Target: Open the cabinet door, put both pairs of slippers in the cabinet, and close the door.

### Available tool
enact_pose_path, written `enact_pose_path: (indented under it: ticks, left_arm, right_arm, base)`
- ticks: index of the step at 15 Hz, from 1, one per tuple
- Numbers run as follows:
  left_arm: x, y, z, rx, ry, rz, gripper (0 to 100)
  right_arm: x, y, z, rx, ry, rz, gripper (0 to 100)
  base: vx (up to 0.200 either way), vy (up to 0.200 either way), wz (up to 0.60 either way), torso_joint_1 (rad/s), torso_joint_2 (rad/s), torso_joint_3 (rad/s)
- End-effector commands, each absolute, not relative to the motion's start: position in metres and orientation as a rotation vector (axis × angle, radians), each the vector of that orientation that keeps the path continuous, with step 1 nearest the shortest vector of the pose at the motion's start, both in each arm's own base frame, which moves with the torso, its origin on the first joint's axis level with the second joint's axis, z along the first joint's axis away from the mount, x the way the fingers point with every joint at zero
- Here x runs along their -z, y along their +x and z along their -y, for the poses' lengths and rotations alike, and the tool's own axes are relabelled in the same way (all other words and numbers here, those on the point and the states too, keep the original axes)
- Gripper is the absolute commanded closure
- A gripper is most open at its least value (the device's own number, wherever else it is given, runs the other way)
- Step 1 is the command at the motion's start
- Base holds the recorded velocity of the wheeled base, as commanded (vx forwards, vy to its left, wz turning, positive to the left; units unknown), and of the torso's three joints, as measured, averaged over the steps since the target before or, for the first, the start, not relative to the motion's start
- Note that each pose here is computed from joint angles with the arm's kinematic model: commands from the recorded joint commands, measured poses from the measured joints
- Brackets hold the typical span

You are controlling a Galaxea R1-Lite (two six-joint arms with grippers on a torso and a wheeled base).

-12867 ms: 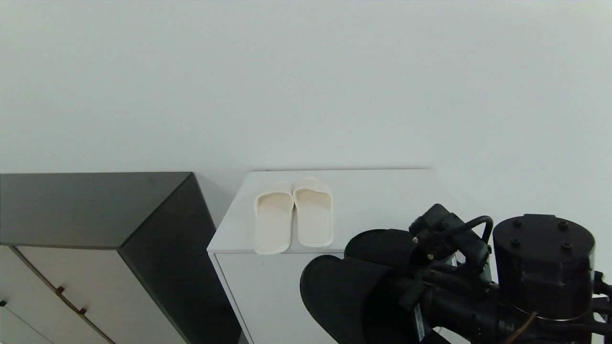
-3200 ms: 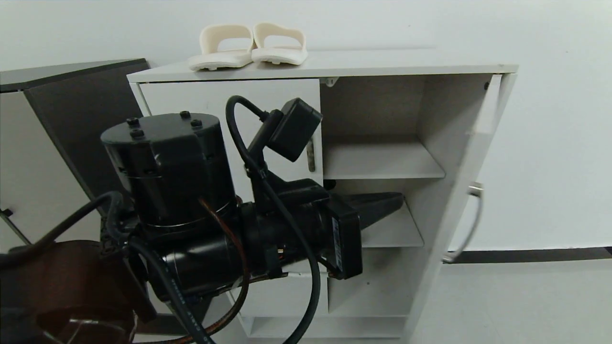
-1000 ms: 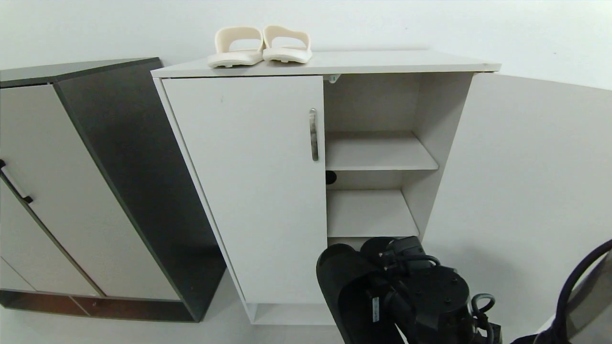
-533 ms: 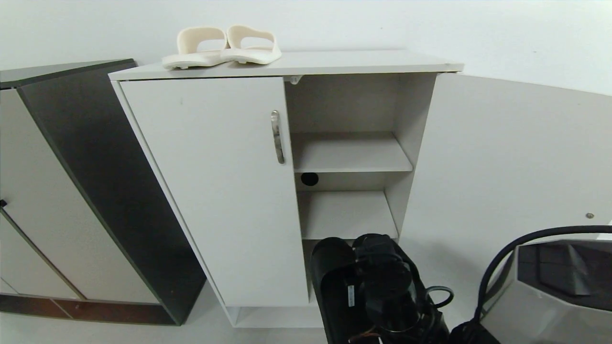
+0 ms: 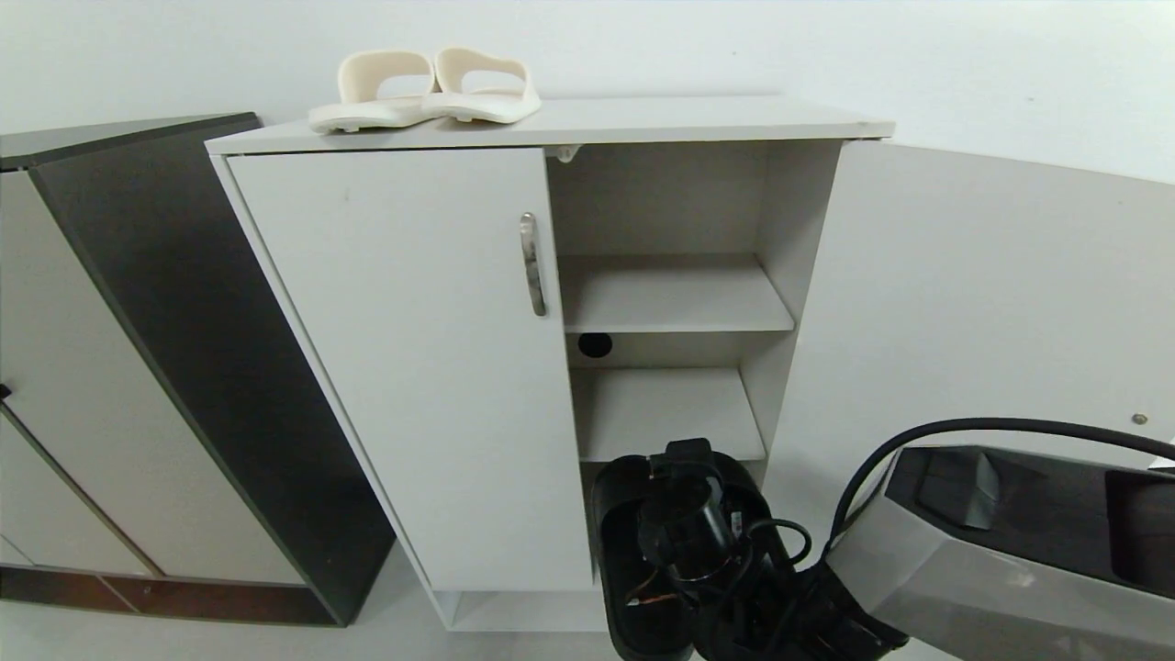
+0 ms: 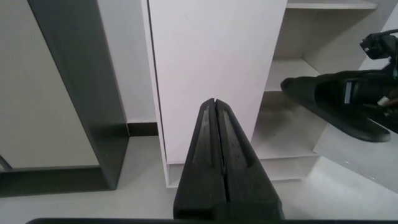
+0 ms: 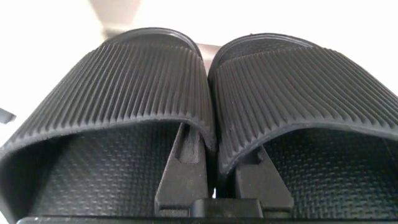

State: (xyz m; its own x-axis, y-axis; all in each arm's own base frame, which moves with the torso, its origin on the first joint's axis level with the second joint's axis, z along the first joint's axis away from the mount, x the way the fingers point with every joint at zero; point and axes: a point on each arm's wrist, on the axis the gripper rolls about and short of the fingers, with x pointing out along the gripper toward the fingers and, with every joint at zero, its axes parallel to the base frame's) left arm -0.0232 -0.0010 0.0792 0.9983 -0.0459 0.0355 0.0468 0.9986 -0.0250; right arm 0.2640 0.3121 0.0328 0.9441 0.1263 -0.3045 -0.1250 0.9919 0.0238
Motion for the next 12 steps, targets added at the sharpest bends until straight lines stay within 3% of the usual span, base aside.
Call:
enact_pose_path:
  ticks: [1,5,12]
  left_arm:
    - [-0.079,-0.023,0.001,0.046,-0.025,0.032,100]
    - [-0.079,-0.023,0.001,0.046,-0.025,0.032,100]
    - [-0.079,-0.023,0.001,0.046,-0.025,0.03,100]
  right_arm:
    - [-0.034,0.27,-0.314,-0.122,0.015,-0.306,100]
    - [-0.028,0.276,-0.311,-0.09,0.007,-0.334,100]
    - [-0.04,0.28,-0.312,-0.076,0.01,-0.24,100]
  base:
    - [0.0,0.0,0.0,0.0,0.0,0.0]
    - [0.0,0.0,0.0,0.001,0.0,-0.049]
    - [0.0,0.0,0.0,0.003,0.0,-0.189]
